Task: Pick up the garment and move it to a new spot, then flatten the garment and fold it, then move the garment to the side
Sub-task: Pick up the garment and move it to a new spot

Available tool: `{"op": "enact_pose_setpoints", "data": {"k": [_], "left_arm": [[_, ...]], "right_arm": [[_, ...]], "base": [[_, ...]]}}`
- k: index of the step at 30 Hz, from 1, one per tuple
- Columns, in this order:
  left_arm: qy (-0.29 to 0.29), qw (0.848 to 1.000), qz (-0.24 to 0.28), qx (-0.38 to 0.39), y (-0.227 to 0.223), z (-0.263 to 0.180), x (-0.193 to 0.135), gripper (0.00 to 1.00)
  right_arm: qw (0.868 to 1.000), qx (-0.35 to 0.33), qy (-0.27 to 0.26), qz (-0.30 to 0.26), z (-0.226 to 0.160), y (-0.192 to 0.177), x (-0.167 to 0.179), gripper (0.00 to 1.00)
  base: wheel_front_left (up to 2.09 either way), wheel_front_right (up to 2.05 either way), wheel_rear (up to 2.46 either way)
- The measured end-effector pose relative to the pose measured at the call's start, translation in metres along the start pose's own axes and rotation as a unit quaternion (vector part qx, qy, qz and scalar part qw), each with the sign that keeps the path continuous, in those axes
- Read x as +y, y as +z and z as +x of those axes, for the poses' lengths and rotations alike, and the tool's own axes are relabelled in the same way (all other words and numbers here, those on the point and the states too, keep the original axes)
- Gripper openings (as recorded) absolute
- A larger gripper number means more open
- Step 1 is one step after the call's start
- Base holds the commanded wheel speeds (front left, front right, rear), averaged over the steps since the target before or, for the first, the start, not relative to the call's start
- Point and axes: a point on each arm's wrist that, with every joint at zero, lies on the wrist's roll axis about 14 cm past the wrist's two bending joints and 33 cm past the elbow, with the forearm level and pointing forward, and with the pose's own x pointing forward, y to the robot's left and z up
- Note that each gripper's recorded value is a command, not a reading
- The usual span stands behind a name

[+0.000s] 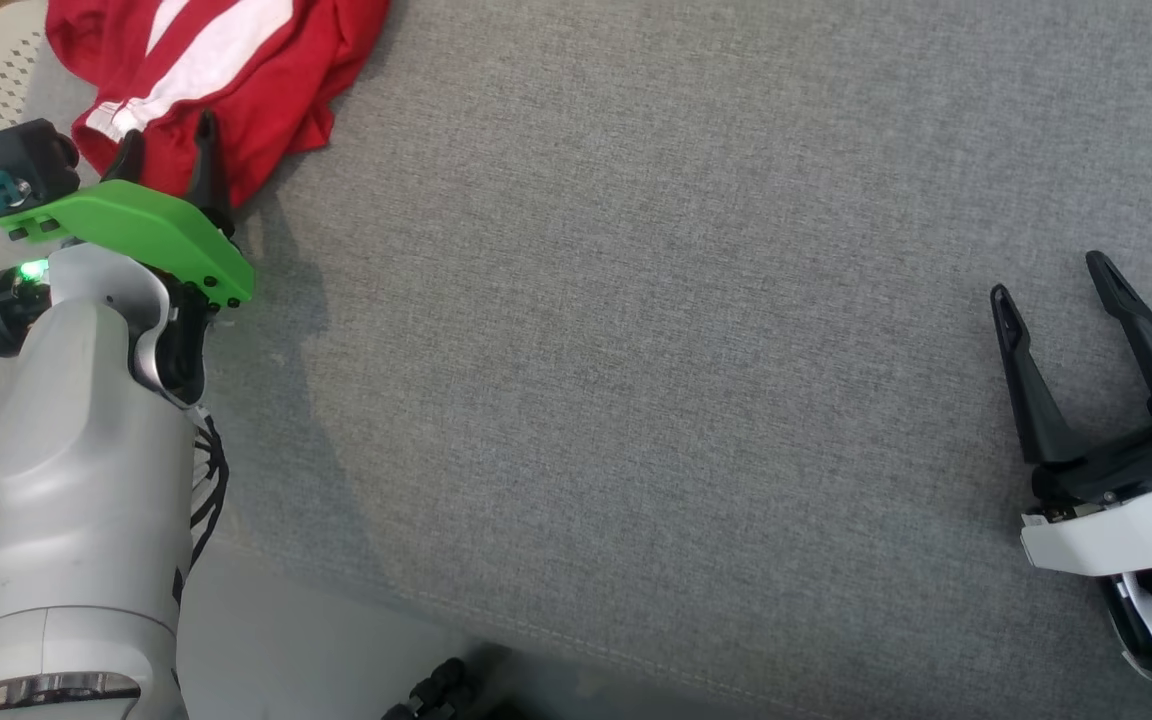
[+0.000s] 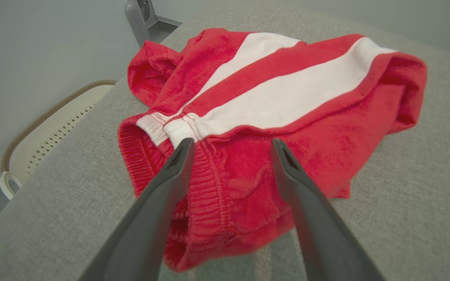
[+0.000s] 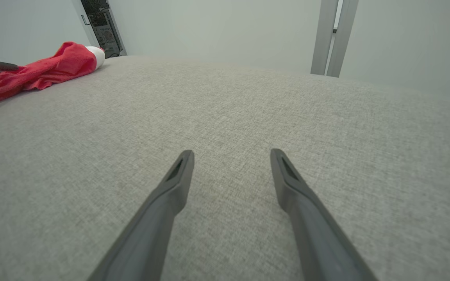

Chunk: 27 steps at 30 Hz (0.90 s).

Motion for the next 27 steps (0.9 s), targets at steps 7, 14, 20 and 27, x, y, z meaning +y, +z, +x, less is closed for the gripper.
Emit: {"op": "enact_pose_setpoints", "data": {"k": [7,14,20,27], "left_arm": [[0.009,1.000,-0.005,0.025,-0.024,0.014,-0.001,0.00],[0.000,0.998,0.008,-0.058,0.018,0.007,0.001,0.00],[-0.030,0.988,0.044,-0.145,0.081,-0.012,-0.005,0.00],[-0.095,0.967,0.085,-0.220,0.139,-0.049,-0.042,0.00]], "right_arm": [[1.000,-0.002,-0.014,0.005,-0.001,-0.004,-0.009,1.00],[1.000,-0.009,-0.025,0.014,-0.004,0.009,-0.002,1.00],[0.997,-0.038,-0.037,0.049,-0.009,0.038,0.018,1.00],[0.994,-0.077,-0.052,0.056,-0.029,0.081,0.036,1.00]], "base": [[0.00,0.00,0.00],[0.00,0.00,0.00],[0.00,0.00,0.00],[0.00,0.00,0.00]]}}
